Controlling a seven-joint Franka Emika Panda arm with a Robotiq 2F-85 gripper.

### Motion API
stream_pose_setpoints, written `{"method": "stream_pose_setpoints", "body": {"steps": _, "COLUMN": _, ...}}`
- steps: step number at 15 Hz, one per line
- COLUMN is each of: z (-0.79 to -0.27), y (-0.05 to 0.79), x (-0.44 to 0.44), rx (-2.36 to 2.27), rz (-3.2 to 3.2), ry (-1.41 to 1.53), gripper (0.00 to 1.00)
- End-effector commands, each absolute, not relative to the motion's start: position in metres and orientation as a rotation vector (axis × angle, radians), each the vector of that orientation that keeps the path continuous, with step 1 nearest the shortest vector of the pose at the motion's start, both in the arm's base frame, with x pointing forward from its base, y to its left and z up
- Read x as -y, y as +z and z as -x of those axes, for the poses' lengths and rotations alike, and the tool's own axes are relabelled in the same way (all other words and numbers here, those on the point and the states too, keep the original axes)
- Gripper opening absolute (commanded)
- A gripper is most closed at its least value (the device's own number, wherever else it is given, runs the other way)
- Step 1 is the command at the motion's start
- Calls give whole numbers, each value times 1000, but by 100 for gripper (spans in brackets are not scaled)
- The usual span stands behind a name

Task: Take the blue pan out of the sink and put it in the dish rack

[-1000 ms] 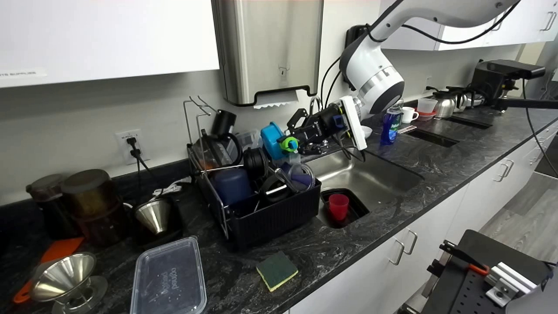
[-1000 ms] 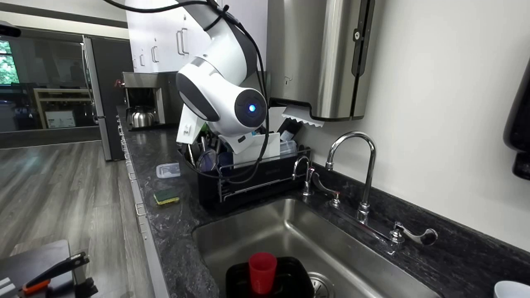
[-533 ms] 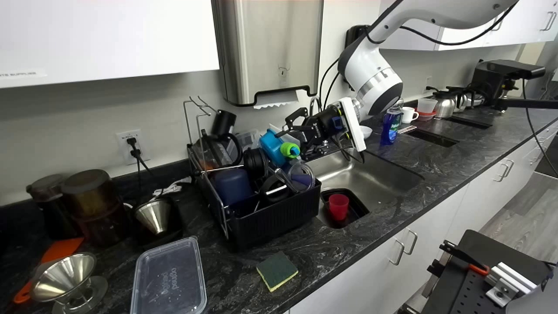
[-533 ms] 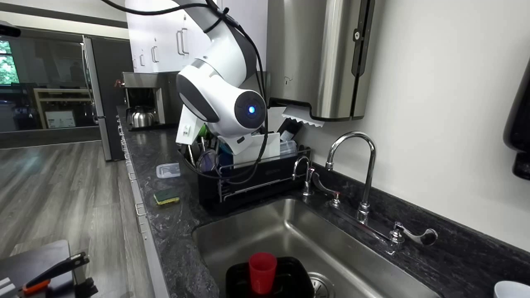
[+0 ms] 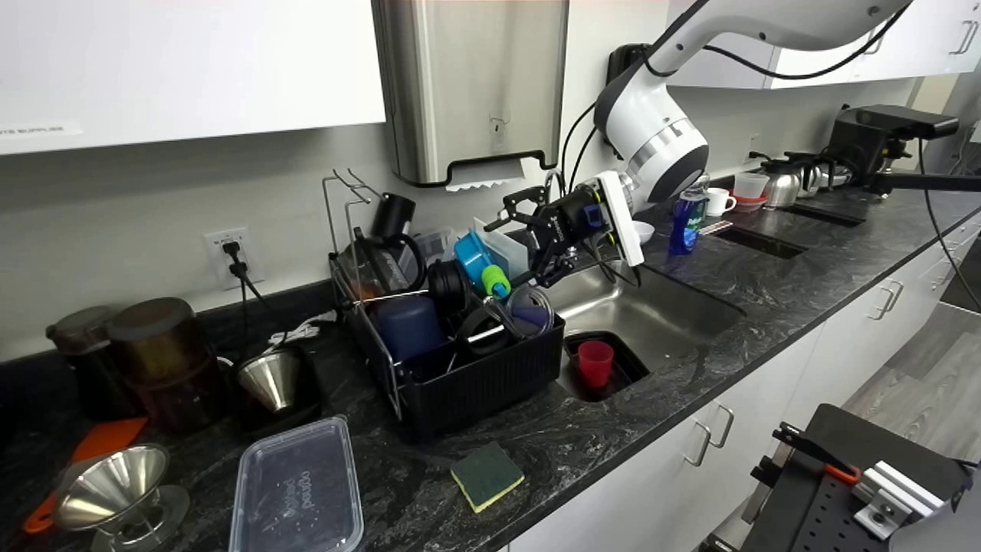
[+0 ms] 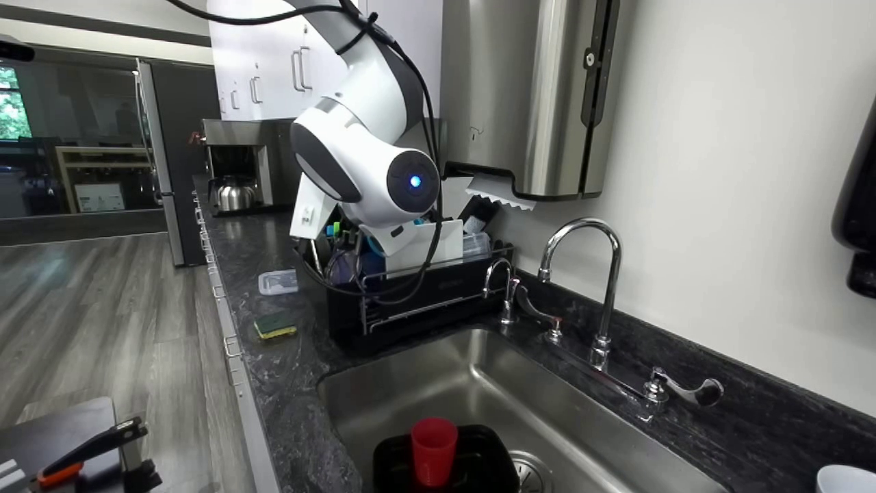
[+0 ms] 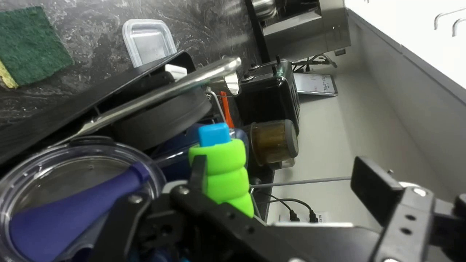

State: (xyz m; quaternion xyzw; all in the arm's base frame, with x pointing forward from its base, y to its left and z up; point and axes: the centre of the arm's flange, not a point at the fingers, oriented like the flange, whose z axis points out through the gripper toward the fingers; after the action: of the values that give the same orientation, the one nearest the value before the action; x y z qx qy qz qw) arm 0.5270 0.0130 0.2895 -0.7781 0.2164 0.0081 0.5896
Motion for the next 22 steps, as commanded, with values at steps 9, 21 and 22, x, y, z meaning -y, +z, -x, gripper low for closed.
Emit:
{"method": "stream_pose_setpoints", "body": {"steps": 9, "z": -484, "y": 327, "x": -12, "rx": -489, "rz": 1870, "ry": 49, "gripper": 100}}
{"method": "stream_pose_setpoints", "body": {"steps": 21, "z": -447, "y": 395, "x": 8, "rx": -297, "rz": 2214, "ry": -118, "gripper": 100}}
{"method": "stream_pose_setpoints", "body": {"steps": 22, "z": -447, "y": 399, "x": 9, "rx": -270, "rz": 2250, "ry": -129, "gripper": 100}}
